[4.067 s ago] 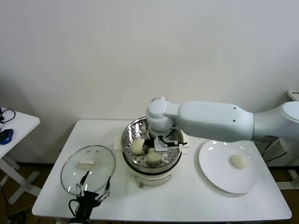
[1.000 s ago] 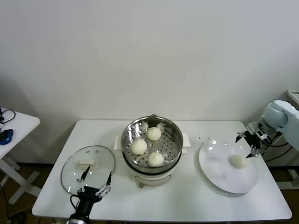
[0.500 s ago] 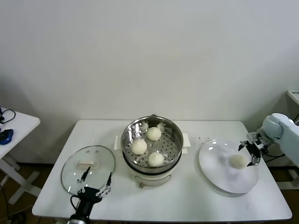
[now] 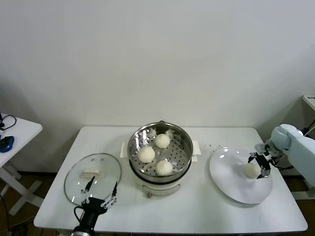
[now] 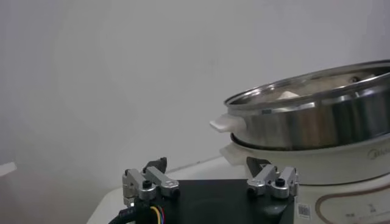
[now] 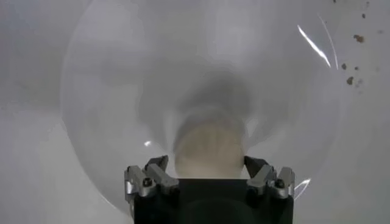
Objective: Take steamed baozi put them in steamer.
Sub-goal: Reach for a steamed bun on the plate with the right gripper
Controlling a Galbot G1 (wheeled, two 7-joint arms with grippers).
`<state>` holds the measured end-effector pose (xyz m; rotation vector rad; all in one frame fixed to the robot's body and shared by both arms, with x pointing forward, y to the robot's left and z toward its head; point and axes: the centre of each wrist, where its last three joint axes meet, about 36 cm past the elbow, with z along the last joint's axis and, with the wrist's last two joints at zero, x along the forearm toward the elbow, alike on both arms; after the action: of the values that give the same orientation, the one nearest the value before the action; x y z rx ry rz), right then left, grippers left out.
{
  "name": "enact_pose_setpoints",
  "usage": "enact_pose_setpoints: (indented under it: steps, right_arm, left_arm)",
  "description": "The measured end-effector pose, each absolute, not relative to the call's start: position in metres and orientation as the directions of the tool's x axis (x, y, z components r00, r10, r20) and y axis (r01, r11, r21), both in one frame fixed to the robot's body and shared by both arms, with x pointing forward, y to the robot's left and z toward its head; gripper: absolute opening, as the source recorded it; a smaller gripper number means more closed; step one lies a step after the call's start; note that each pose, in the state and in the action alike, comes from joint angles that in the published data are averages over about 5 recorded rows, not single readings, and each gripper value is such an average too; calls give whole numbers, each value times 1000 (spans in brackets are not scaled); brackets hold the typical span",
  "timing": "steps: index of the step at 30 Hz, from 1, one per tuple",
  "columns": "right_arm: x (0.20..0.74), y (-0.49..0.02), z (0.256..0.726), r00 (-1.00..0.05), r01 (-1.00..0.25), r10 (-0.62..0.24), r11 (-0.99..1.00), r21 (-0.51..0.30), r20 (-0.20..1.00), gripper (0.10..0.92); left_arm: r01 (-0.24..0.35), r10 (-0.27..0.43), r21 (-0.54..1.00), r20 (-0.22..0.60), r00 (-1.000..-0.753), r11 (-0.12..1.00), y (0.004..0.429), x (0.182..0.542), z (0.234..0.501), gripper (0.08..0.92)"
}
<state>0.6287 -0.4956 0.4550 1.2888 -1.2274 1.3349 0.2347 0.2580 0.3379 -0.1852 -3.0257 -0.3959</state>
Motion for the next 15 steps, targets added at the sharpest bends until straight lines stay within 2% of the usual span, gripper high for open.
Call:
enact_pose_setpoints:
  steps: [8, 15]
  right_arm:
    - [630, -497, 452, -62, -992, -34, -110, -66, 997, 814]
    - [630, -499, 452, -64, -992, -37, -105, -67, 997, 683]
  left_arm:
    - [128, 106, 251, 102, -989, 959, 257, 235, 337, 823]
    - [128, 104, 252, 105, -989, 959, 258, 234, 337, 823]
